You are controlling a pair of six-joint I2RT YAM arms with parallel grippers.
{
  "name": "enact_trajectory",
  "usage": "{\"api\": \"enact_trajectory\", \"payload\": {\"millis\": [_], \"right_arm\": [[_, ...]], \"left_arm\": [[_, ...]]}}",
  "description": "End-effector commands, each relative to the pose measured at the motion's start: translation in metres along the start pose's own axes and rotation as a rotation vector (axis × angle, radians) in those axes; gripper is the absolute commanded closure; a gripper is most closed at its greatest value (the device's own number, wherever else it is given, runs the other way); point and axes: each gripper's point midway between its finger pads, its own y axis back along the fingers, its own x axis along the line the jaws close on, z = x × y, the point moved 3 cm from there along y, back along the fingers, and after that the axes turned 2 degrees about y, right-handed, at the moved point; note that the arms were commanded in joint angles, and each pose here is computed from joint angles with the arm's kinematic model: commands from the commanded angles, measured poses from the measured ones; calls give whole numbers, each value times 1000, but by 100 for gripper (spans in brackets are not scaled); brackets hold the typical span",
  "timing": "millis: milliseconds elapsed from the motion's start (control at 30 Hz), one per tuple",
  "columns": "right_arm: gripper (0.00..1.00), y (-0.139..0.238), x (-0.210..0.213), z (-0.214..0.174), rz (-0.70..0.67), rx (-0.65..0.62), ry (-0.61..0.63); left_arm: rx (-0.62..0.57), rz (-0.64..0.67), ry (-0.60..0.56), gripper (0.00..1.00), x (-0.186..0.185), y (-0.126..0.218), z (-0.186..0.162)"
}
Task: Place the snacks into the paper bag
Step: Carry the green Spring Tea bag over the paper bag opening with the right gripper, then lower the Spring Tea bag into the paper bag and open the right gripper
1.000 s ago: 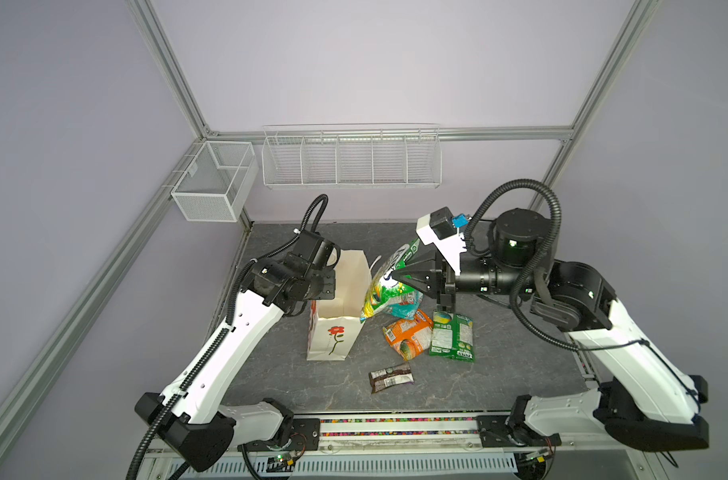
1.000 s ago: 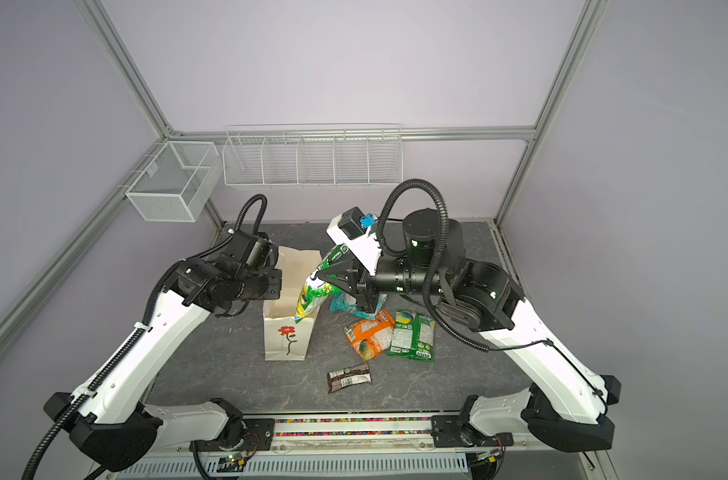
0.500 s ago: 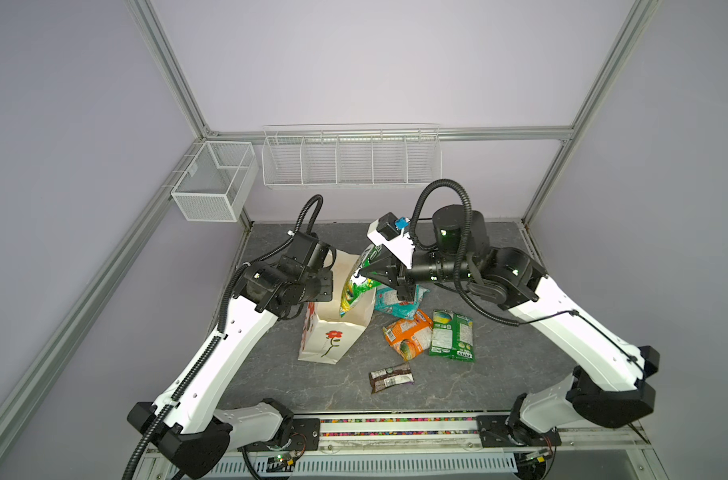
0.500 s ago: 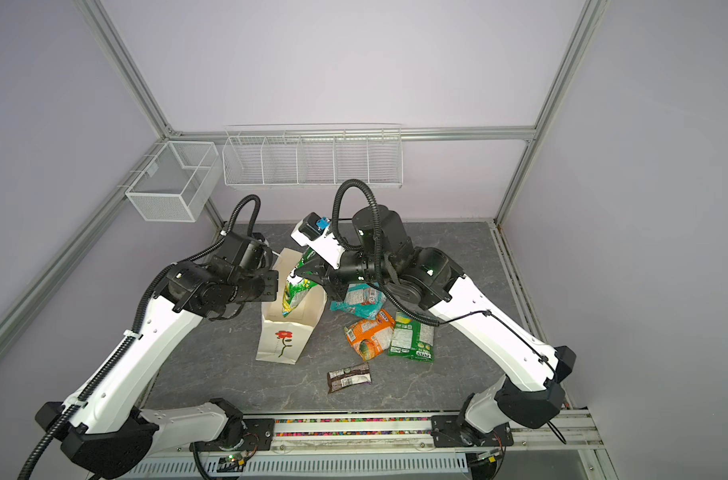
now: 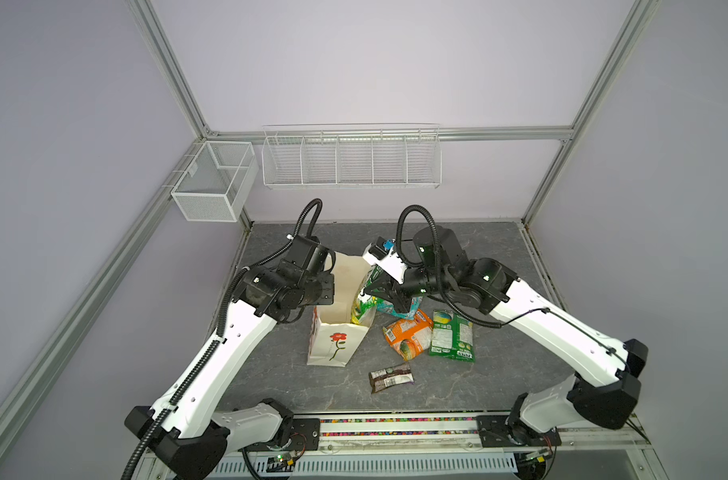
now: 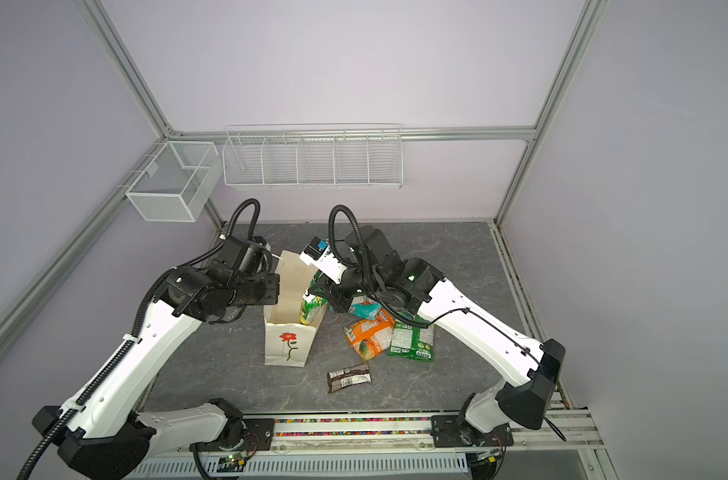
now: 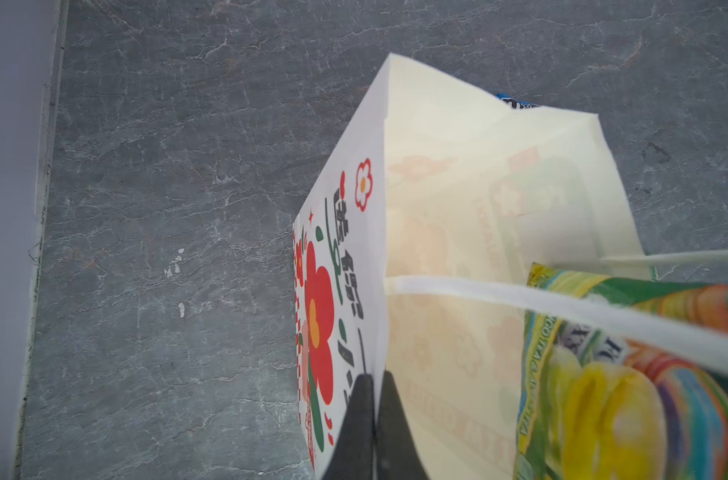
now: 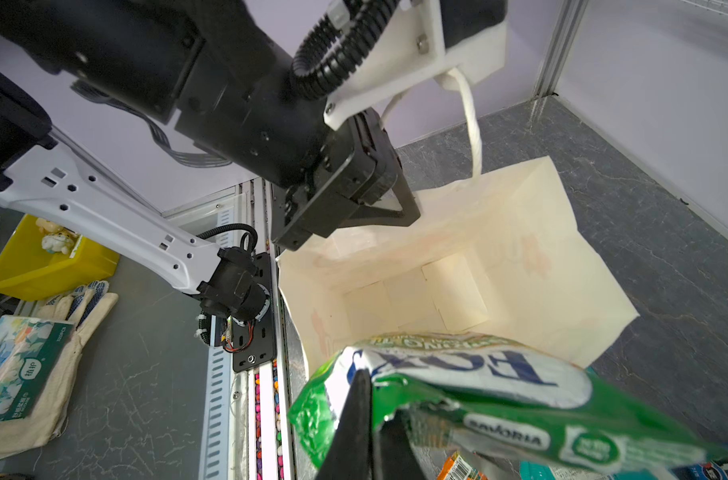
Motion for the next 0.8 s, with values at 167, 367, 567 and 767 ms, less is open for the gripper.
{"api": "enact_trajectory", "payload": {"millis": [167, 367, 567, 767], "right_arm": [[94, 12, 5, 11, 0, -68, 25], [94, 11, 3, 8, -4, -58, 15], [92, 11, 2, 8, -12, -61, -2], [86, 11, 1, 9, -20, -65, -25]], "left_arm": [[7, -27, 17, 100, -3, -2, -5], [1, -29, 20, 100, -4, -1, -3], [-10, -36, 27, 100, -4, 2, -2], [-12, -40, 31, 100, -5, 2, -2]]}}
